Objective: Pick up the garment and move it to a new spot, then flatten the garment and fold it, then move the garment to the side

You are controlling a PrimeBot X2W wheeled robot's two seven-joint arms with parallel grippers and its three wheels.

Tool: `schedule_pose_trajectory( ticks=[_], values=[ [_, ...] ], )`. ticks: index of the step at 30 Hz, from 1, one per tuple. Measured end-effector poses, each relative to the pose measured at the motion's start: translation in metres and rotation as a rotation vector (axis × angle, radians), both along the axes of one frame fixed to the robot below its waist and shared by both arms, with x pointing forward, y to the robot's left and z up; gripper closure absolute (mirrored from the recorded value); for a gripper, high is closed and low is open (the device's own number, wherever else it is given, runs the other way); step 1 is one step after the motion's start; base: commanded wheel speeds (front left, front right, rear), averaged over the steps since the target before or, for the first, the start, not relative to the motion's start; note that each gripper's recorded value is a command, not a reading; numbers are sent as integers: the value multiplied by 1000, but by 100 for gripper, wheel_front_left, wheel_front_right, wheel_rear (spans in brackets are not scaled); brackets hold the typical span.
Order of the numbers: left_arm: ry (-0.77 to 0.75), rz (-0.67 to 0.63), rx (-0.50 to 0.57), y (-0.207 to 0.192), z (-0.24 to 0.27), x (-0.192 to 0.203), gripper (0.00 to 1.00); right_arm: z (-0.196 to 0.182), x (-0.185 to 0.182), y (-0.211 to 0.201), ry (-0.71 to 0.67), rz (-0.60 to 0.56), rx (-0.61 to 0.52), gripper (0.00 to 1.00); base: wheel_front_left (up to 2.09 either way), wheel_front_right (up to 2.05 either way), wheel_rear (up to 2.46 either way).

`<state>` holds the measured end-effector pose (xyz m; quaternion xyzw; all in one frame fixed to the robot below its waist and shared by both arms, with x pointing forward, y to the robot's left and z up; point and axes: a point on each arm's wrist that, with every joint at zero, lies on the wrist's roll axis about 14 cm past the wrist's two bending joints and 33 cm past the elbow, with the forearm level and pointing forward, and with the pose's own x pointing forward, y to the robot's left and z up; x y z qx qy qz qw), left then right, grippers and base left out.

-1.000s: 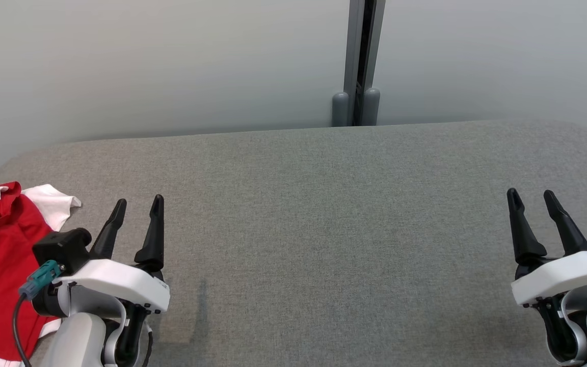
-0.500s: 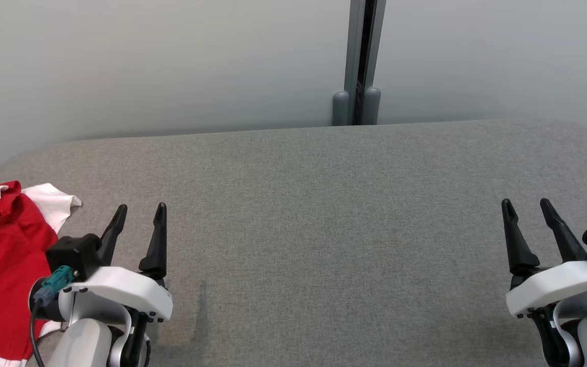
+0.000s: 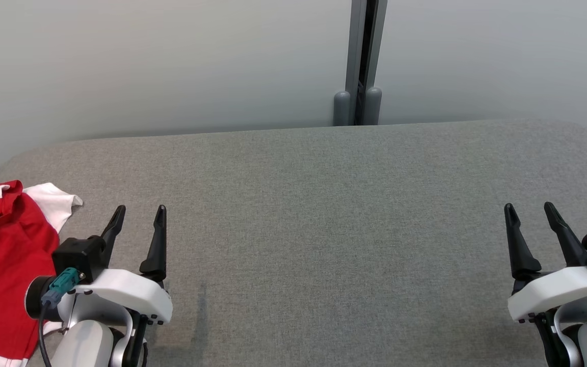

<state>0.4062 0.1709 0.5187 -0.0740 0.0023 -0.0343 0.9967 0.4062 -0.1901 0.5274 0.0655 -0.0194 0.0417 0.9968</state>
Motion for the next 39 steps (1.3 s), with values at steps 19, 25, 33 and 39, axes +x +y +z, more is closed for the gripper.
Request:
schedule_pose_trajectory(
  ticks=[19, 25, 33, 39],
  values=[
    [8, 19, 84, 6, -4, -3, 0, -2, 1, 2, 0, 4, -55, 0, 0, 0, 0],
    [8, 23, 89, 7, -4, -4, 0, -4, 1, 4, 5, 8, -60, 0, 0, 0, 0],
    [14, 71, 60, 24, -4, -7, 0, -6, 9, 17, 9, 45, -50, 0, 0, 0, 0],
    [0, 187, 42, 60, 1, -19, 0, -5, 24, 50, 4, 138, -55, 0, 0, 0, 0]
  ],
)
